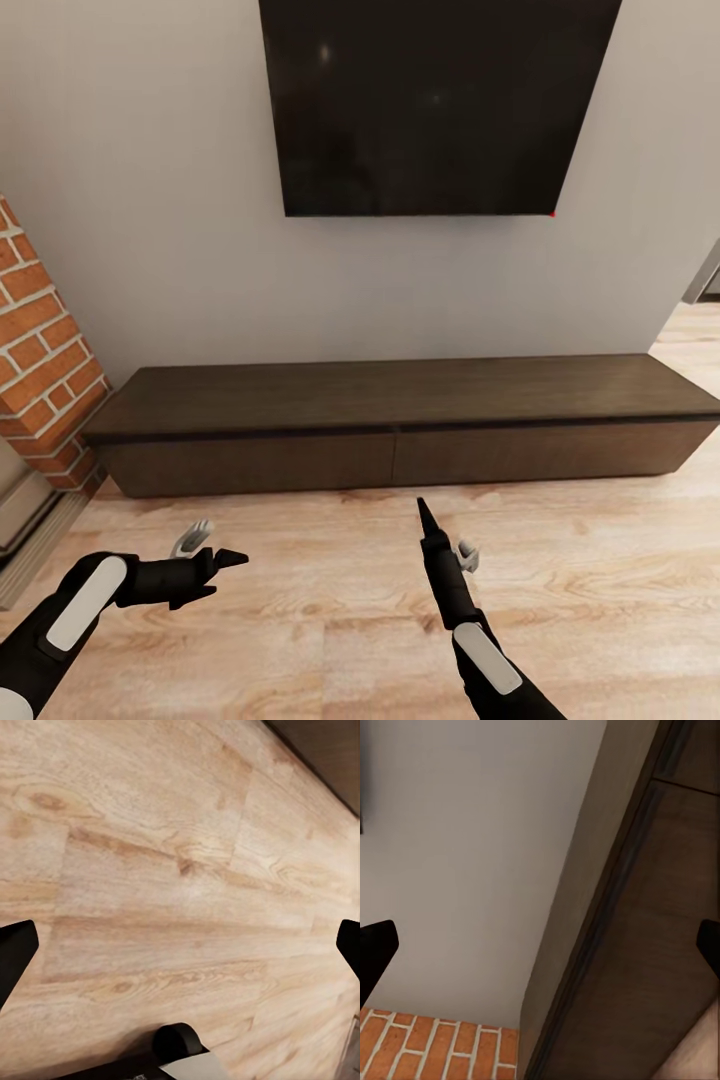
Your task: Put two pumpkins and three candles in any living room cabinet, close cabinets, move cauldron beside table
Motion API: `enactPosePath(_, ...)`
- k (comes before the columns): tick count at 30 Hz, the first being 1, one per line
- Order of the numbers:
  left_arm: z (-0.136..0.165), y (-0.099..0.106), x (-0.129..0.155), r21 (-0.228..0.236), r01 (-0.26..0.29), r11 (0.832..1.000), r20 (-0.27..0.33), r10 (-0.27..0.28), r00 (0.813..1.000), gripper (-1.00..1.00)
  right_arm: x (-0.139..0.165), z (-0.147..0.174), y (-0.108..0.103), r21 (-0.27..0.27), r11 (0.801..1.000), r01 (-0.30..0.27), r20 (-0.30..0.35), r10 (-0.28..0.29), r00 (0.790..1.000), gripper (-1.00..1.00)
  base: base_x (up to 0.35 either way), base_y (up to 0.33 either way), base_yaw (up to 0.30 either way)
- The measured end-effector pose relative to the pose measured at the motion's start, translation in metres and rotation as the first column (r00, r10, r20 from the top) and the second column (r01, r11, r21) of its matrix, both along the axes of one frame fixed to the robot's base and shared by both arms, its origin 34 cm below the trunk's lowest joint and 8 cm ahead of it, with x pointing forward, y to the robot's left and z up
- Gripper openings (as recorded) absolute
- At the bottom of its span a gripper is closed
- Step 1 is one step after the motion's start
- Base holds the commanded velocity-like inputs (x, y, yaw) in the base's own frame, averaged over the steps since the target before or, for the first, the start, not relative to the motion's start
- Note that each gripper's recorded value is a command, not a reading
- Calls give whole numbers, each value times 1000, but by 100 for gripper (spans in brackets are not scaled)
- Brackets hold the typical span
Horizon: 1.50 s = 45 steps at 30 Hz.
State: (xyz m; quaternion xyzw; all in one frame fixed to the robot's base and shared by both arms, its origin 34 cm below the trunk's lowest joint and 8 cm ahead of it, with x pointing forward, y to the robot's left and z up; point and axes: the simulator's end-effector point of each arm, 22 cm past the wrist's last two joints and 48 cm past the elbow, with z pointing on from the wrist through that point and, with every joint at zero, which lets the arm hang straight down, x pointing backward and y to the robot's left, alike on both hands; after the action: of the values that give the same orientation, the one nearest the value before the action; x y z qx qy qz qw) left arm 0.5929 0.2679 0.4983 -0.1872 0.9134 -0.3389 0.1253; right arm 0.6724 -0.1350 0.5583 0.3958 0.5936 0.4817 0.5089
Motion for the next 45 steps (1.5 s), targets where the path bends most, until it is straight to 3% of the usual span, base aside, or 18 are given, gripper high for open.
enactPosePath(9,-16,-4,-3,-19,5,1000,8,-4,1000,100,-4,-11,3,17,1000,-13,32,13,999,100,0,0,0)
enactPosePath(13,-24,-4,-5,-23,6,1000,9,-6,1000,100,-8,-7,10,70,996,-53,81,48,996,100,0,0,0)
enactPosePath(18,-31,-9,-7,-51,11,999,21,-10,1000,100,-11,-14,12,126,990,-67,88,56,995,100,0,0,0)
enactPosePath(35,-65,-13,-16,-75,15,997,29,-12,999,100,-20,-51,15,140,987,-72,88,60,994,100,0,0,0)
enactPosePath(37,-66,-15,-16,-96,14,995,38,-10,999,100,-21,-56,15,140,988,-72,86,60,995,100,0,0,0)
enactPosePath(41,-55,-24,-13,-188,27,982,88,-10,996,100,-24,-67,15,140,988,-72,78,62,995,100,0,0,0)
enactPosePath(45,-54,-23,-14,-224,37,974,113,-11,994,100,-26,-77,15,140,988,-71,71,62,996,100,0,0,0)
